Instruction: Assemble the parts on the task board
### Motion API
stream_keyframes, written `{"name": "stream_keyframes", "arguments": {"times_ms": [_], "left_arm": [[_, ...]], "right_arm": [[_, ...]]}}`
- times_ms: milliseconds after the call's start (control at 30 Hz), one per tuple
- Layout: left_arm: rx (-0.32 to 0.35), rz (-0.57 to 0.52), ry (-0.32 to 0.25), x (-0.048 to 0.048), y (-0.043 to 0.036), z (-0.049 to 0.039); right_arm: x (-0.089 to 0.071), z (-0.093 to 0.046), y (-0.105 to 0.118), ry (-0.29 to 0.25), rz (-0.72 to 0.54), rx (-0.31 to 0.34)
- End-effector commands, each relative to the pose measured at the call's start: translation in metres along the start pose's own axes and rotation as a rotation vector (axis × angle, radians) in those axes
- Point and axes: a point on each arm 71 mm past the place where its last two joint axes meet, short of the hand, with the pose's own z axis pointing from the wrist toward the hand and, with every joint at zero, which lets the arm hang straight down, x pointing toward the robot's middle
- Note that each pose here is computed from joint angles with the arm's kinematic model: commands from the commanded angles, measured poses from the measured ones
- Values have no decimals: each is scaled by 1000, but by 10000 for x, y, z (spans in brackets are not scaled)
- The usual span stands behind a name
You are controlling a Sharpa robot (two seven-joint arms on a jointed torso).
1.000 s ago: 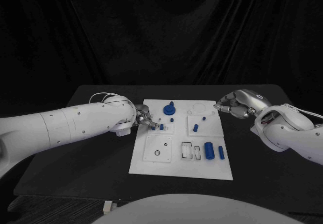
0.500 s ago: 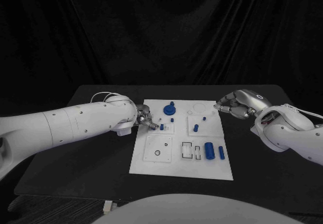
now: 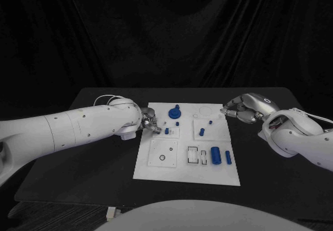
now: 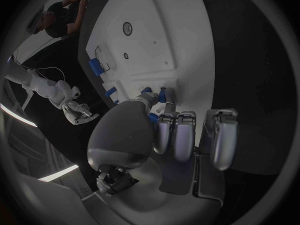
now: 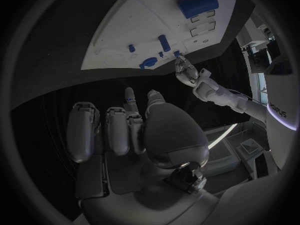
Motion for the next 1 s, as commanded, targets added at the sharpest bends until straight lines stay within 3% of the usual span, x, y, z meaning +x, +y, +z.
{"name": "stream_keyframes", "arguments": {"times_ms": [33,567,833,1000], "left_arm": [[31,-5,-6,7,-32,5],[59,-29,-60,-29,-29,-65],[67,-12,-82,-240,-53,-165],[58,31,-24,-365,-54,-212]], "right_arm": [[11,-7,-8,4,-1,5],[10,-16,-20,4,-2,10],[11,-15,-19,5,-2,10],[11,-14,-18,4,-2,9]]}}
